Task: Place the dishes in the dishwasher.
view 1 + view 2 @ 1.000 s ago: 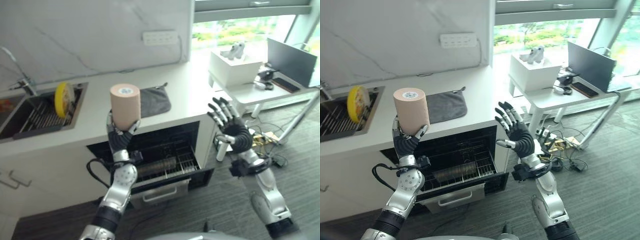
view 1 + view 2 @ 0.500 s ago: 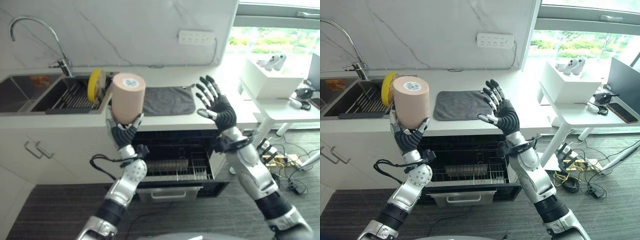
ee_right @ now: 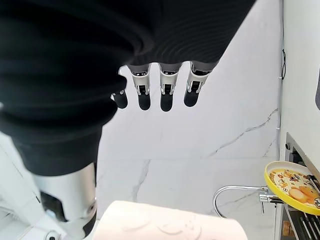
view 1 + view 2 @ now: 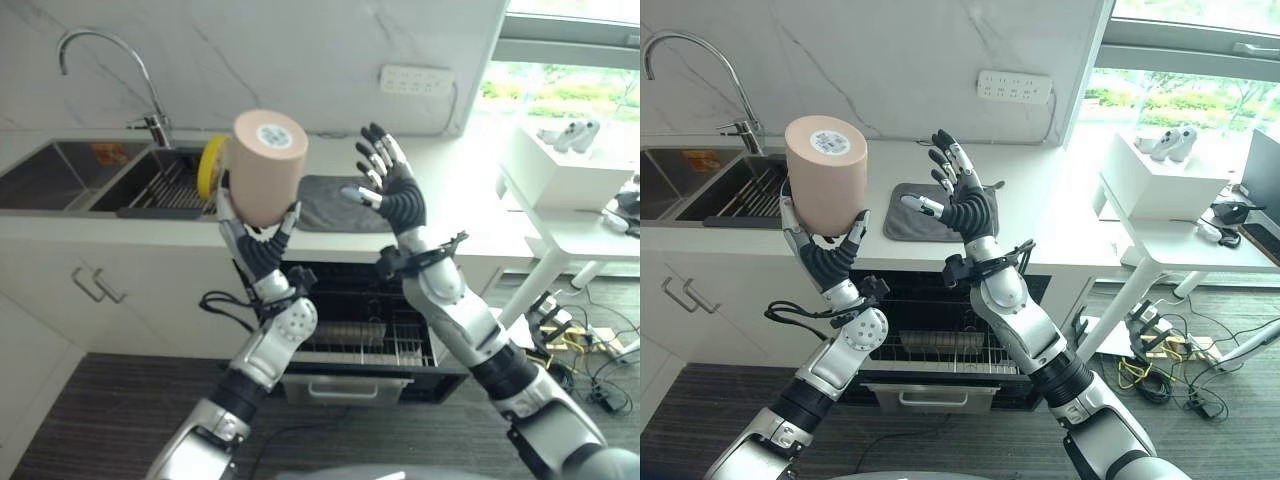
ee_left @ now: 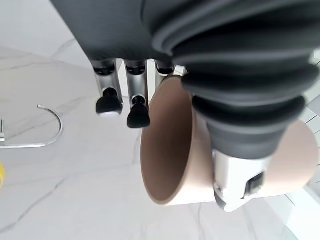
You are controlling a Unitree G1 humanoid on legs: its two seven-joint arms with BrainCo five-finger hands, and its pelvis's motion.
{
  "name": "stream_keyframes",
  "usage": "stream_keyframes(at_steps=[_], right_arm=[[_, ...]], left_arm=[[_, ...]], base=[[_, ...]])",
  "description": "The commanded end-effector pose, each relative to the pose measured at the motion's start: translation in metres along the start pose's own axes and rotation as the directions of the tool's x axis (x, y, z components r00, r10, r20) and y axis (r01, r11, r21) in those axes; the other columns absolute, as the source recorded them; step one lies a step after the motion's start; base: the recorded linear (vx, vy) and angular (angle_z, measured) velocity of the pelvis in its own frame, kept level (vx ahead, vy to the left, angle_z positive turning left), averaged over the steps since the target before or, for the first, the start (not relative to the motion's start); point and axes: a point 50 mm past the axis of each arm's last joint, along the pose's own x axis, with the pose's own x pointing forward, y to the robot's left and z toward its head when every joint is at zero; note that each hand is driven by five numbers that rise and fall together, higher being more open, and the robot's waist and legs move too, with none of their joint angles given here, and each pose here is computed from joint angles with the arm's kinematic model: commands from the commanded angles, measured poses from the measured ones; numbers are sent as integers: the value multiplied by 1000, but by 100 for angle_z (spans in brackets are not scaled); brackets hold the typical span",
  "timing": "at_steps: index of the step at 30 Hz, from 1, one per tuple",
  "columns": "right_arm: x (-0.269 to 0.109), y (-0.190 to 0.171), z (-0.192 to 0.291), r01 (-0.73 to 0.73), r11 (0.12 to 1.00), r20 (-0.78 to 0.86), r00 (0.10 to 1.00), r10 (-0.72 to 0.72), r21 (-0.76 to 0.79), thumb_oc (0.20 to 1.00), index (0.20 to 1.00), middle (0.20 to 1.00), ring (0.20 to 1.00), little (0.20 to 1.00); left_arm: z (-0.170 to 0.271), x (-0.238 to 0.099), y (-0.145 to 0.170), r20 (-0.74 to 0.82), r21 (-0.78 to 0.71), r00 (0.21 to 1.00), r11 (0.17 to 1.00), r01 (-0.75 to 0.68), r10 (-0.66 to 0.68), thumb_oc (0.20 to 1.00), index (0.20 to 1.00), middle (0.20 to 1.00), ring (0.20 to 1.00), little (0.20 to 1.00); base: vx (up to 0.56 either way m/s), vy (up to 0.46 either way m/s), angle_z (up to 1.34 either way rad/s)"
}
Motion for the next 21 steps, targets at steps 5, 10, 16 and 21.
stream_keyframes(at_steps=[5,10,16,21], right_arm=[[28,24,20,-27,998,69,997,23,55,1000,1000,1000,1000,1000],[27,29,17,-52,997,53,997,49,63,1000,1000,1000,1000,1000],[26,44,19,-147,986,40,989,144,73,1000,1000,1000,1000,1000],[25,51,14,-180,980,12,984,180,85,1000,1000,1000,1000,1000]], left_arm=[[29,14,-27,185,-68,983,997,21,-8,200,200,200,200,200],[31,13,-30,179,-60,983,997,39,-28,200,200,200,200,200],[28,7,-31,180,-48,981,995,85,-75,200,200,200,200,200],[28,3,-33,182,-47,979,993,104,-94,200,200,200,200,200]], base=[[44,-3,0],[6,-4,0],[5,-5,0],[0,0,0]])
